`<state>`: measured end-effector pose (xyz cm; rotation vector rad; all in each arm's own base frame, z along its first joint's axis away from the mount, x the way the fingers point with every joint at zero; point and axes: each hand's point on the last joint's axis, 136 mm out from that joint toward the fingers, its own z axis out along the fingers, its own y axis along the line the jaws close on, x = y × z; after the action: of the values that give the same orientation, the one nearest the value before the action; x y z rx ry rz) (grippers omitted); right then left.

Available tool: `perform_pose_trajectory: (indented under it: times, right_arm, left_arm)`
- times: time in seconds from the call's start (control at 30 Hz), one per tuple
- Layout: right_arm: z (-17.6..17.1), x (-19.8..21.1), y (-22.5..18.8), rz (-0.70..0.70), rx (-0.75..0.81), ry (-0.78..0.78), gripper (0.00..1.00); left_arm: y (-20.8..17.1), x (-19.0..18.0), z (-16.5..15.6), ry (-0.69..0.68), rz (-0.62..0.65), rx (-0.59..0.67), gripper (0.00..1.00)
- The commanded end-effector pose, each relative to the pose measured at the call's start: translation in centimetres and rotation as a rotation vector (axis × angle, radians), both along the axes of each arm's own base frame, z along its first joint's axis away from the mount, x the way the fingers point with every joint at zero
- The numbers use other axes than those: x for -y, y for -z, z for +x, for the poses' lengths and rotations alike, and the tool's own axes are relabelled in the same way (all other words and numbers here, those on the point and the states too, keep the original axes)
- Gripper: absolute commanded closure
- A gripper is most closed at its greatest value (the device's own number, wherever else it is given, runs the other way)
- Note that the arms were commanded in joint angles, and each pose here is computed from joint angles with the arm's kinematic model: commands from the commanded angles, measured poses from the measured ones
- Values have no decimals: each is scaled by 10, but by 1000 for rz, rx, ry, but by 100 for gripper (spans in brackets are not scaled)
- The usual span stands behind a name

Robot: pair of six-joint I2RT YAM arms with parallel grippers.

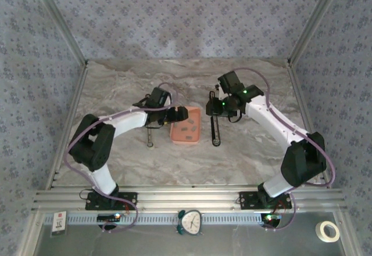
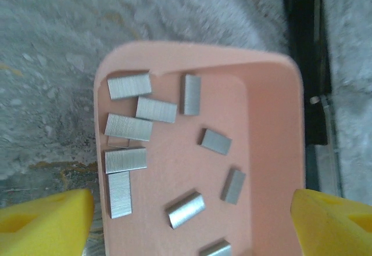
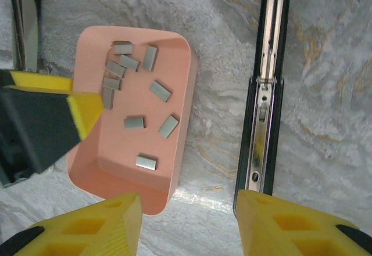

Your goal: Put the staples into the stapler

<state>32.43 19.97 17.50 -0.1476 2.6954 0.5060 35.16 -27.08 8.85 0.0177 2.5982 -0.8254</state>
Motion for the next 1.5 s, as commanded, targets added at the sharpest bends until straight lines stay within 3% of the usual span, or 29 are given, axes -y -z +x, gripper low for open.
perform_pose_trajectory:
  times: [0.0, 0.27, 0.53, 0.8, 1.1, 1.47]
  right_arm:
    - [6, -1, -27, -66, 157, -167, 53]
    - [-13, -29, -20, -177, 341, -762, 53]
    - [-27, -44, 28, -333, 367, -1220, 59]
    - [-13, -74, 75, -444, 359, -1419, 62]
    - [-1, -103, 112, -429, 335, -1541, 63]
    - [5, -121, 131, -416, 345, -1611, 63]
  left_arm:
    - [-37, -17, 0, -16, -31, 64, 11]
    - [-64, -81, -5, -110, -35, 97, 10]
    - [-72, -132, -10, -197, -63, 118, 10]
    - [-57, -165, -13, -272, -59, 107, 10]
    - [-43, -196, -20, -357, -60, 90, 10]
    - [-39, -201, -21, -367, -49, 82, 10]
